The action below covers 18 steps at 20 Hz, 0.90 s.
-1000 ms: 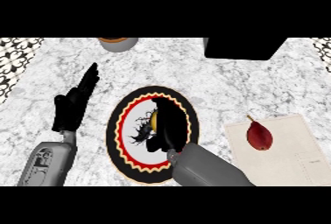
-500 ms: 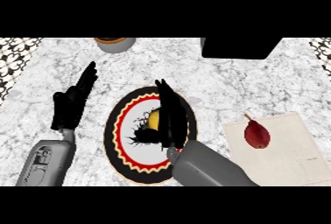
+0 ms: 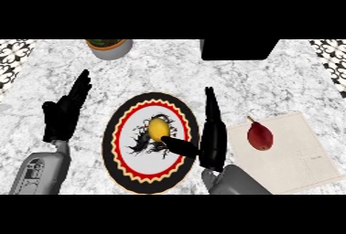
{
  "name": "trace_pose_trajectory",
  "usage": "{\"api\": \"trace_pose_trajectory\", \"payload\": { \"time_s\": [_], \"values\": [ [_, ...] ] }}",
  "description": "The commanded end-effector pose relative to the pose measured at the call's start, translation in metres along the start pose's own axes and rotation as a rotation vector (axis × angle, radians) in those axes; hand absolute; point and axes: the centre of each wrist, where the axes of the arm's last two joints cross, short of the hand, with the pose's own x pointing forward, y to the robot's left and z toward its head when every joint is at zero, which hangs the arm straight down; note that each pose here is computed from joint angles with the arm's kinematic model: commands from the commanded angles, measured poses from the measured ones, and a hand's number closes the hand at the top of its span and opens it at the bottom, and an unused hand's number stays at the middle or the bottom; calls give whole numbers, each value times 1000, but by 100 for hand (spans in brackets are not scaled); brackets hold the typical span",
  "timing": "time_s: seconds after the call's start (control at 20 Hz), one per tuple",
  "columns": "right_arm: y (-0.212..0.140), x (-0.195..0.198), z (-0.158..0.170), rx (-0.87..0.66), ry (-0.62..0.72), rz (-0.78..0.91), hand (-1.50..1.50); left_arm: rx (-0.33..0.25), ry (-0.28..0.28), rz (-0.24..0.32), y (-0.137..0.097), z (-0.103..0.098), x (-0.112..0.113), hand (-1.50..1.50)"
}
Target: Pick the lemon from the placemat and place it in the plate
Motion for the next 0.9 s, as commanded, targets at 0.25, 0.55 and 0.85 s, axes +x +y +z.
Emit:
{"api": "trace_pose_trajectory", "payload": {
  "time_s": [0.25,0.55,0.85],
  "values": [
    [-109,-44,44,-58,32,-39,-150,-1,-12,-4,-22,10,4,0],
    [-154,-54,31,-73,10,-49,-150,-2,-19,3,-2,5,-2,0],
    [-167,-94,38,-63,31,-62,-150,7,-17,-5,-9,4,15,0]
  ]
}}
